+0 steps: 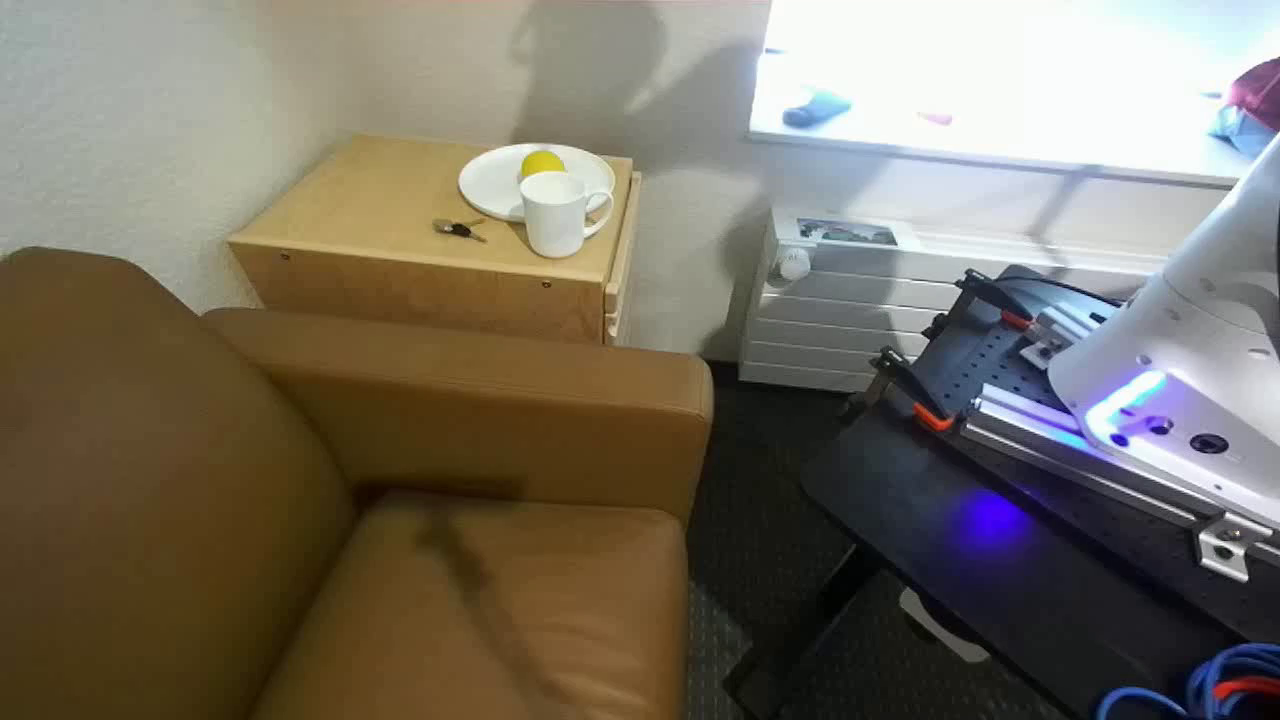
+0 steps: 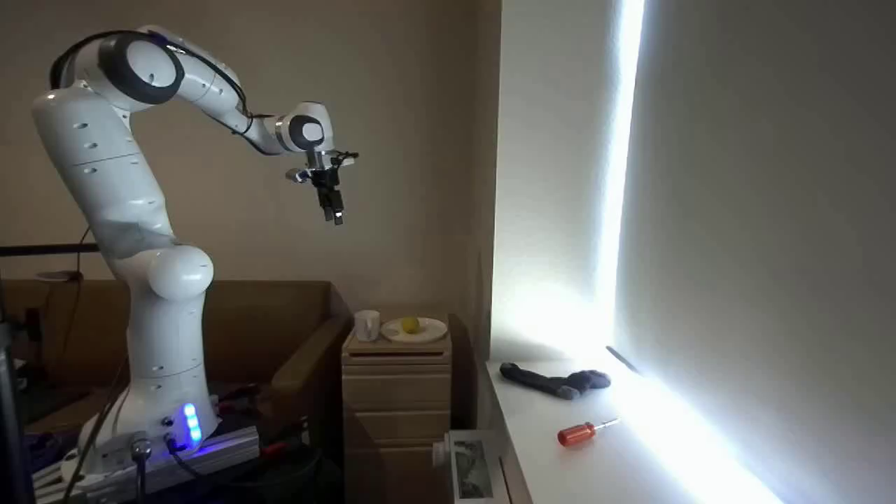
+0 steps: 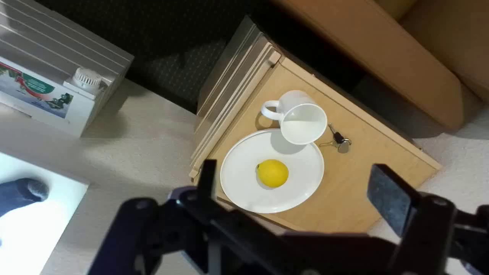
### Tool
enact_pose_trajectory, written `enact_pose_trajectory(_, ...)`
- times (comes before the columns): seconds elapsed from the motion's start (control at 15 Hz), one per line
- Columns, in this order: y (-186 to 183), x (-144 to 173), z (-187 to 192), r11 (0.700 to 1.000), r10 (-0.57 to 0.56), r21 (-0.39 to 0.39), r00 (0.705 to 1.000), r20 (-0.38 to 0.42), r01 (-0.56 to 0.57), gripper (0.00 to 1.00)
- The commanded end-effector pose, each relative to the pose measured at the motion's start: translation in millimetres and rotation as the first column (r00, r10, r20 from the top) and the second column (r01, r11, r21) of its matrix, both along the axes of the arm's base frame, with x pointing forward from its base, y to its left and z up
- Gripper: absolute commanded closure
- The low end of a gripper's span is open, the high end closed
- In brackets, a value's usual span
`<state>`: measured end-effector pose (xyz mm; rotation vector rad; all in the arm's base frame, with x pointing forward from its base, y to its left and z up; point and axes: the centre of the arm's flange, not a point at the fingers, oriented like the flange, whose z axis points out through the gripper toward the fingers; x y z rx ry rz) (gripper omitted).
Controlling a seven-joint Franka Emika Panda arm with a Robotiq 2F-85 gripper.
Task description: Remove the lemon from the white plate and put it on the nightstand
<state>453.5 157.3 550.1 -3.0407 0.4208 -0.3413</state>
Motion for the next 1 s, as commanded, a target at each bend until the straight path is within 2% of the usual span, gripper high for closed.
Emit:
enact_pose_trajectory(0.0,0.0,0.0,0.0,1.0,0.0,0.0,1.0,0.0,0.0,0.0)
enact_pose_trajectory(0.2,33.7,48.3,-47.4,0.993,-0.106,-0.06,0.994,-0.012,0.105,0.0)
enact_pose_trajectory(0.4,56.1,77.2,-97.7,0.974,-0.219,-0.075,0.971,-0.101,0.212,0.0)
enact_pose_trajectory(0.53,68.0,102.9,-134.1,0.949,-0.313,-0.077,0.94,-0.133,0.305,0.0)
enact_pose_trajectory(0.67,71.9,134.6,-161.6,0.915,-0.401,-0.044,0.891,-0.212,0.401,0.0)
enact_pose_trajectory(0.8,78.7,148.5,-168.7,0.896,-0.423,0.004,0.854,-0.302,0.445,0.0)
enact_pose_trajectory(0.87,65.3,114.6,-174.4,0.914,-0.401,-0.033,0.886,-0.234,0.405,0.0)
enact_pose_trajectory(0.93,66.6,123.6,-181.0,0.911,-0.406,-0.025,0.88,-0.247,0.412,0.0)
